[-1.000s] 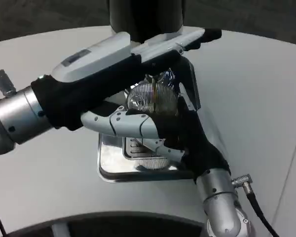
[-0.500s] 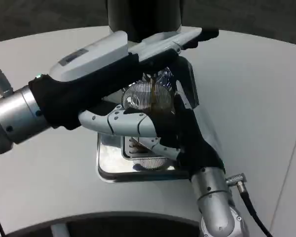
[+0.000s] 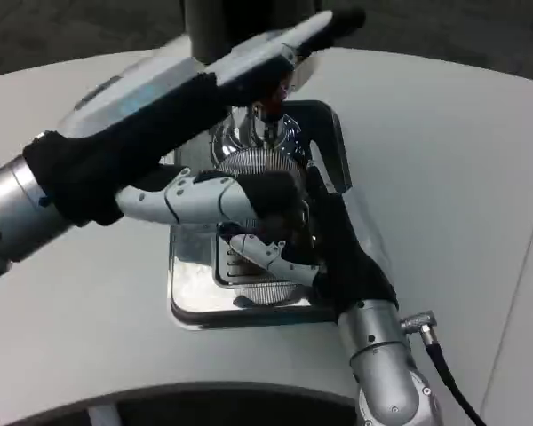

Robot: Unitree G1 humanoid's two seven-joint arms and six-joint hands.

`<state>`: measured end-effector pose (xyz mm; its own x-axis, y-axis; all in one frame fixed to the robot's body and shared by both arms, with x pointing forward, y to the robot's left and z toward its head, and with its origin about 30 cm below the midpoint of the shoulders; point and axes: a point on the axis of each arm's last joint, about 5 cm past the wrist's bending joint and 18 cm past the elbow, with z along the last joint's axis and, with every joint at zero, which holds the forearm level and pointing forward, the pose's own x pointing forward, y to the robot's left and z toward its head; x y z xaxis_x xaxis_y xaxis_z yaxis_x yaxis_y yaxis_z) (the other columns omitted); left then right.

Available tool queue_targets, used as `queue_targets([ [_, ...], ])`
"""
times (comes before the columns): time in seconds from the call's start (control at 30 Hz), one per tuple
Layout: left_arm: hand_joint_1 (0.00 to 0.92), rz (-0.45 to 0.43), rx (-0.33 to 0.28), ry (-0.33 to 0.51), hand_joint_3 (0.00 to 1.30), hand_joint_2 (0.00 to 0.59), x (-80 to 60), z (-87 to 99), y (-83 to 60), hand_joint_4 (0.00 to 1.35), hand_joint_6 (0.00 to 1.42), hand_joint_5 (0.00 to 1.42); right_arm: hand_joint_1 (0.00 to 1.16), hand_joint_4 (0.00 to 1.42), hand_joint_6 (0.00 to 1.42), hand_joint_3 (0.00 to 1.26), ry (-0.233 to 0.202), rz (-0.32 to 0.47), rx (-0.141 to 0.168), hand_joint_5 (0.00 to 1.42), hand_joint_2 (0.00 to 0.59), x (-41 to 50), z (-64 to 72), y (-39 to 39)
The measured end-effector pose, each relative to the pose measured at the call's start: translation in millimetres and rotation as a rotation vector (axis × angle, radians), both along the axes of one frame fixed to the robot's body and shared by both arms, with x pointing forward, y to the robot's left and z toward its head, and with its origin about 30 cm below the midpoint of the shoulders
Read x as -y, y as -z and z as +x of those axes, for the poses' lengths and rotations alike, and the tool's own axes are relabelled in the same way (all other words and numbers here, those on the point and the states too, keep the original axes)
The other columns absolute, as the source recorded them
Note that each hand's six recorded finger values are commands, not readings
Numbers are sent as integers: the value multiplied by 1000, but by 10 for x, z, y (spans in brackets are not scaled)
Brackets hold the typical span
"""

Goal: Grasp the cup under the faucet to collect the drink, then remove the cup.

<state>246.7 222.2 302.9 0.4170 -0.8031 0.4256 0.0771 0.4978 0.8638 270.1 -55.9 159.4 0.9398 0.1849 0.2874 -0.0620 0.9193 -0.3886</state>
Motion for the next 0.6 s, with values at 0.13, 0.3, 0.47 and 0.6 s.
queue_targets([
  [0.13,0,-130,76,-19,0,180,-62,-37,-6,0,0,31,775,116,141,0,-2,-1,0,36,163,-3,3,2],
  [0.3,0,-230,96,-69,0,181,-182,-88,31,0,0,36,789,172,169,9,-6,-14,4,80,171,-13,10,1],
  [0.47,0,-237,37,-107,0,182,-247,-147,181,0,0,42,799,213,184,38,-7,-26,8,103,172,-26,21,6],
  [0.6,0,-259,10,-139,0,185,-317,-231,251,0,0,44,844,349,302,163,-9,-1,9,245,172,-52,31,20],
])
